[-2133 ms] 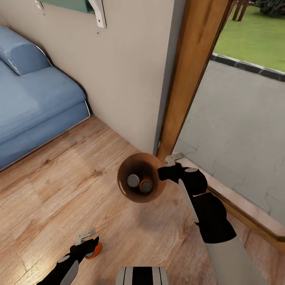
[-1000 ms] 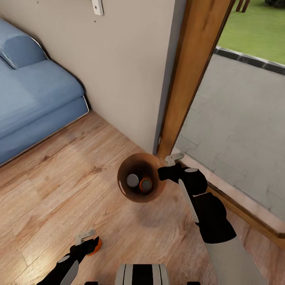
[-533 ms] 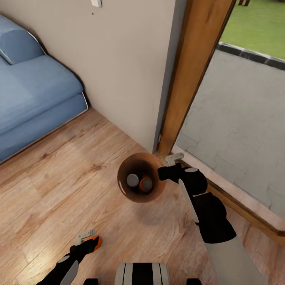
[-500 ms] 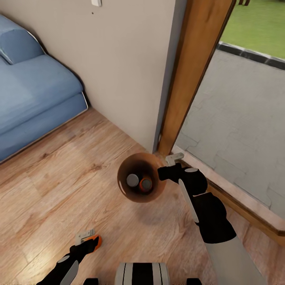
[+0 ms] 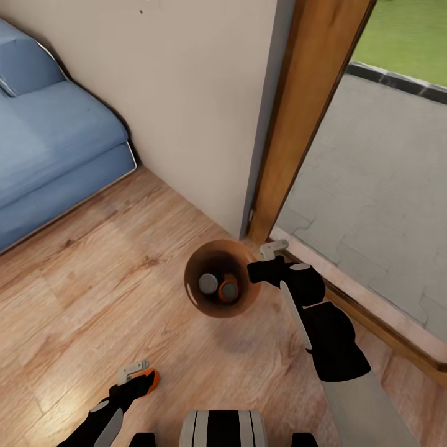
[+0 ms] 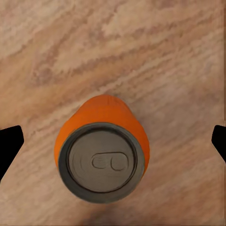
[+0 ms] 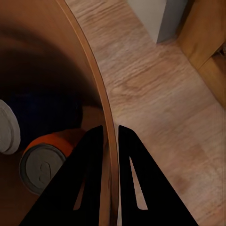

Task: Put the three can of soda from the living room inside the tash can in the kitchen.

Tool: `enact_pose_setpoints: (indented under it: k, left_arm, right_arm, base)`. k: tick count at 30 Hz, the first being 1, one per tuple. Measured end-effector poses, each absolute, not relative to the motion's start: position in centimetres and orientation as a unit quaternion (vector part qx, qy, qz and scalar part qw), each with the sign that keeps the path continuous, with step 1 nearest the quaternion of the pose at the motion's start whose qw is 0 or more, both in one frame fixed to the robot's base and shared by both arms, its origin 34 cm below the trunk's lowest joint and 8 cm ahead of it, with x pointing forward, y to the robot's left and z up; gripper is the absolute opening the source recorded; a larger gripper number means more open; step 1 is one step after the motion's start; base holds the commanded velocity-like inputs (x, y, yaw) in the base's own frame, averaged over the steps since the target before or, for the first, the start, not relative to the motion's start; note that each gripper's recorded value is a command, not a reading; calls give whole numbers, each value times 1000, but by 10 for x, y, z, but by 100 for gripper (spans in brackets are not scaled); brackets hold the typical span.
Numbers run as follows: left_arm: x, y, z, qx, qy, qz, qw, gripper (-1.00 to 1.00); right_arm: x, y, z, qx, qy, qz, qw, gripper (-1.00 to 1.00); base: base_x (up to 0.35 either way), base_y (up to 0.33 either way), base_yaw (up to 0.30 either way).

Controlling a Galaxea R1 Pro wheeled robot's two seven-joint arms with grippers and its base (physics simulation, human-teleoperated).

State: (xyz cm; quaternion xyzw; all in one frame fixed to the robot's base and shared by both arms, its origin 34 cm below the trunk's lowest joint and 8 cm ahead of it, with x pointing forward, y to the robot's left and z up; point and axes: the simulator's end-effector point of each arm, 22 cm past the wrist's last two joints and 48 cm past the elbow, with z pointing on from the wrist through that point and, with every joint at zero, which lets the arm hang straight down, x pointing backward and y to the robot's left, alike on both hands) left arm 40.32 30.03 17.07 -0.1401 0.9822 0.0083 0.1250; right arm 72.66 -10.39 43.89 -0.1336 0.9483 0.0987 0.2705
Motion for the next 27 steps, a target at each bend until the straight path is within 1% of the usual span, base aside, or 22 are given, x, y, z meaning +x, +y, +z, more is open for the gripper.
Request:
enact_pose_setpoints:
  k: [27]
  left_arm:
    - [402,300,169,-140,982,8,124,100]
  right_arm:
    - [725,-103,434,-133,949,101,266,-100]
  base:
    - [4,0,0]
